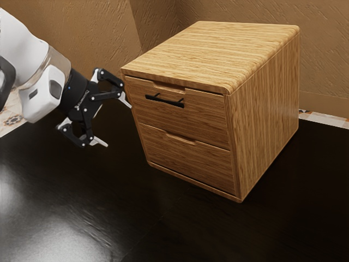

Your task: Pull the drawer handle with one arm to open the drawer

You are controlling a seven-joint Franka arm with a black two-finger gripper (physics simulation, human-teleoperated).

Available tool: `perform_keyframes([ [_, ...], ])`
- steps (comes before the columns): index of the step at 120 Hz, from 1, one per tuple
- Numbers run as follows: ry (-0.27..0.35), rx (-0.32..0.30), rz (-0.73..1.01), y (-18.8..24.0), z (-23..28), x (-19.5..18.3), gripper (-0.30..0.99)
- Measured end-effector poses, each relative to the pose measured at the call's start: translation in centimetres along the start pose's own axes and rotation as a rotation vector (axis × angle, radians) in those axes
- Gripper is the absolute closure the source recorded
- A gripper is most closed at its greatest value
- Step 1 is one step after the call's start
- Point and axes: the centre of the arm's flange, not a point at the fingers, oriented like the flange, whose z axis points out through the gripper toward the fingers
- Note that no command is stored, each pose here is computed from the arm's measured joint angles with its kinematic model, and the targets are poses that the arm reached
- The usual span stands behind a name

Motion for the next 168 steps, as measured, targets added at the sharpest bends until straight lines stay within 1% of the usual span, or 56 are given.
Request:
perform_keyframes([
  [17,0.000,0.013,0.041,-0.7,0.5,0.9,0.00],
  [37,-0.005,0.014,0.051,-1.1,1.2,0.2,0.00],
  [62,-0.050,0.014,0.046,-1.9,1.6,-0.7,0.00],
  [81,-0.066,0.010,0.026,-2.0,2.0,-2.0,0.00],
  [92,-0.074,0.022,0.022,-2.5,1.7,-2.4,0.00],
  [115,-0.081,0.027,0.026,-3.2,2.0,-2.2,0.00],
  [143,-0.070,0.010,0.038,-4.5,4.0,-1.0,0.00],
  [168,-0.071,-0.003,0.029,-5.3,5.6,-1.3,0.00],
])
